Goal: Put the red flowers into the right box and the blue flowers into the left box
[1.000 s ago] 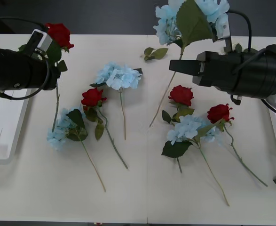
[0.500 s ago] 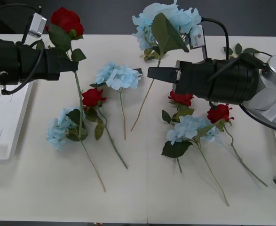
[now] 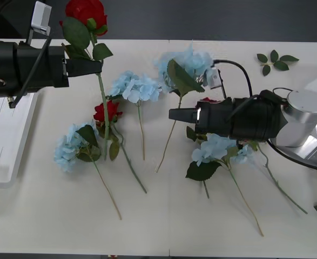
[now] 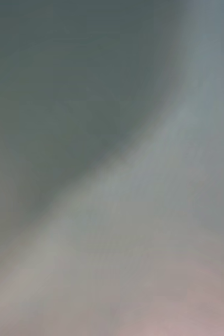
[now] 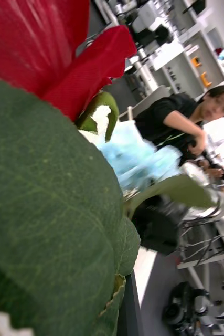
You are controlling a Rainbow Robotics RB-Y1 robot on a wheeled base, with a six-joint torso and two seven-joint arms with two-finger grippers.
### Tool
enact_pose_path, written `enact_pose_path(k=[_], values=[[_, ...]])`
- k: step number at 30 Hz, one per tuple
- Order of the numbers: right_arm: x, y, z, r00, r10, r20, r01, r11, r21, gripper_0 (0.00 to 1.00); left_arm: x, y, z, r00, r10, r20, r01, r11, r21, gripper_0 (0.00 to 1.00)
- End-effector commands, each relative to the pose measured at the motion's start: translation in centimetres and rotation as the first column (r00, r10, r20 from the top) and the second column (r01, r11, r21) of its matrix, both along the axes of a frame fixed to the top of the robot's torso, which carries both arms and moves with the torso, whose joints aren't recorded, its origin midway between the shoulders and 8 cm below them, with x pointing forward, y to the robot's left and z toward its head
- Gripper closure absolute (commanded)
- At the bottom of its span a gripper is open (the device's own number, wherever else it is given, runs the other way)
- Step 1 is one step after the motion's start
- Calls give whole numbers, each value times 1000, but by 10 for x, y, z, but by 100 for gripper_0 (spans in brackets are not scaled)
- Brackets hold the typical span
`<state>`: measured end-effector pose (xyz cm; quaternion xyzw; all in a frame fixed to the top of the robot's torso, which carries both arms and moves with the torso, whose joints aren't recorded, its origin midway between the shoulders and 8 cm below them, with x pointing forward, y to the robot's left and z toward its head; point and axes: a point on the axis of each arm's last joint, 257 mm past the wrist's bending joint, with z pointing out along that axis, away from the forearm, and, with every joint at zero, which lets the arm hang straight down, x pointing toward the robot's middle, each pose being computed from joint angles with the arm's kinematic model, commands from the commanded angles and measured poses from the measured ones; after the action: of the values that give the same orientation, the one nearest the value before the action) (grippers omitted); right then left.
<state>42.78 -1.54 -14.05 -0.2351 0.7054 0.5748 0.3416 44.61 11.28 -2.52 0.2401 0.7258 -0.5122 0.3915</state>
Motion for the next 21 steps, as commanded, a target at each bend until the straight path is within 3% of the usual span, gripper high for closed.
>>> enact_pose_path(k=[1,10,21], values=[[9,-3,-15,1000,-23,-13,23,1000,-15,100,-5,-23,33,994,-53,94,57,998,-39,100],[14,-25,-79,998,-55,-34,49,986,-158,100,-9,-75,51,976,-132,171,140,990,-33,100],[17,-44,-118,997,-71,-30,60,964,-259,100,-25,-128,61,931,-216,296,232,973,-19,100]])
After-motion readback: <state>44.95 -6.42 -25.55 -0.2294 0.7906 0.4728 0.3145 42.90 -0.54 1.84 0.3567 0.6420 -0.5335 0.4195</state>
